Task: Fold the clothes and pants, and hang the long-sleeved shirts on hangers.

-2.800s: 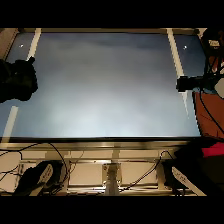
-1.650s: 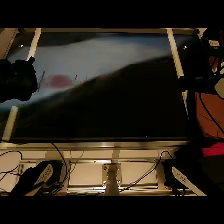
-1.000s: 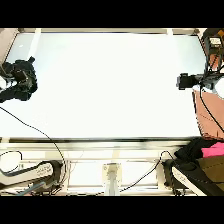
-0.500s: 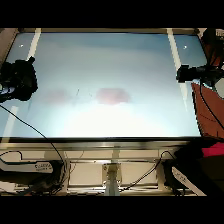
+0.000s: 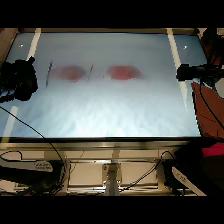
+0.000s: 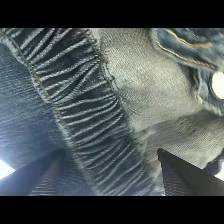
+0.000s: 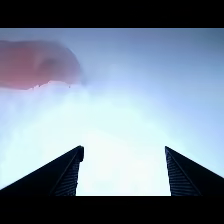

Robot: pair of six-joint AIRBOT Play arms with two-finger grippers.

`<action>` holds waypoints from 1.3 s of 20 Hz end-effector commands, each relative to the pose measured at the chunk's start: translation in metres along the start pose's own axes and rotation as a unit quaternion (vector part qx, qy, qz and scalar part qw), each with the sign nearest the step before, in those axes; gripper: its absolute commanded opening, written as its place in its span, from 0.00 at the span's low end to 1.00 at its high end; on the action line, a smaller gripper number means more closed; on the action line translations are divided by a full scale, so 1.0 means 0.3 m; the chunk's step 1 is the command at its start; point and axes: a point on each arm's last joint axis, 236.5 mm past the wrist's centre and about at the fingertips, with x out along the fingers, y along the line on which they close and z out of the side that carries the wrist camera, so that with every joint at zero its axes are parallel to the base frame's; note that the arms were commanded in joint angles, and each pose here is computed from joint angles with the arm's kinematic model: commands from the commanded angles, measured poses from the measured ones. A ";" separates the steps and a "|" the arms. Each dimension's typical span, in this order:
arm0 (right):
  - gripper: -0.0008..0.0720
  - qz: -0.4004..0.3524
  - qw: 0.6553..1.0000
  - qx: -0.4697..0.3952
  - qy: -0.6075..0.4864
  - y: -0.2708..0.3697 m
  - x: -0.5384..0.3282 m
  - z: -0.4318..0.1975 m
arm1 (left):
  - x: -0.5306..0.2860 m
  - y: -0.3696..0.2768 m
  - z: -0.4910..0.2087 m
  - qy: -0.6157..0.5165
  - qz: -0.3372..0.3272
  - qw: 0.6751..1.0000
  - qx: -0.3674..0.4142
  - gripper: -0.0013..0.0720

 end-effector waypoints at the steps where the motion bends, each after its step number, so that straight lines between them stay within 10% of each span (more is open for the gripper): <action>1: 0.81 0.001 1.000 0.000 -0.004 0.001 -0.002 0.007 | 0.053 -0.071 -0.021 0.003 -0.052 0.998 -0.045 0.98; 5: 0.81 0.001 1.000 0.000 -0.005 0.001 -0.002 0.009 | 0.084 -0.160 -0.028 -0.021 -0.086 0.996 -0.006 0.97; 9: 0.81 0.001 1.000 0.000 -0.006 0.001 -0.002 0.010 | 0.083 -0.235 -0.022 -0.056 -0.095 0.993 0.033 0.74; 13: 0.81 0.001 1.000 0.000 -0.006 0.001 -0.002 0.010 | 0.074 -0.278 -0.008 -0.080 -0.102 0.991 0.040 0.05; 18: 0.81 0.001 1.000 0.000 -0.007 0.001 -0.002 0.011 | -0.013 -0.341 0.042 -0.105 -0.119 0.986 0.058 0.06; 26: 0.81 0.004 1.000 0.001 -0.026 0.006 -0.003 0.041 | -0.487 -0.745 -0.026 -0.174 -0.219 0.899 0.338 0.06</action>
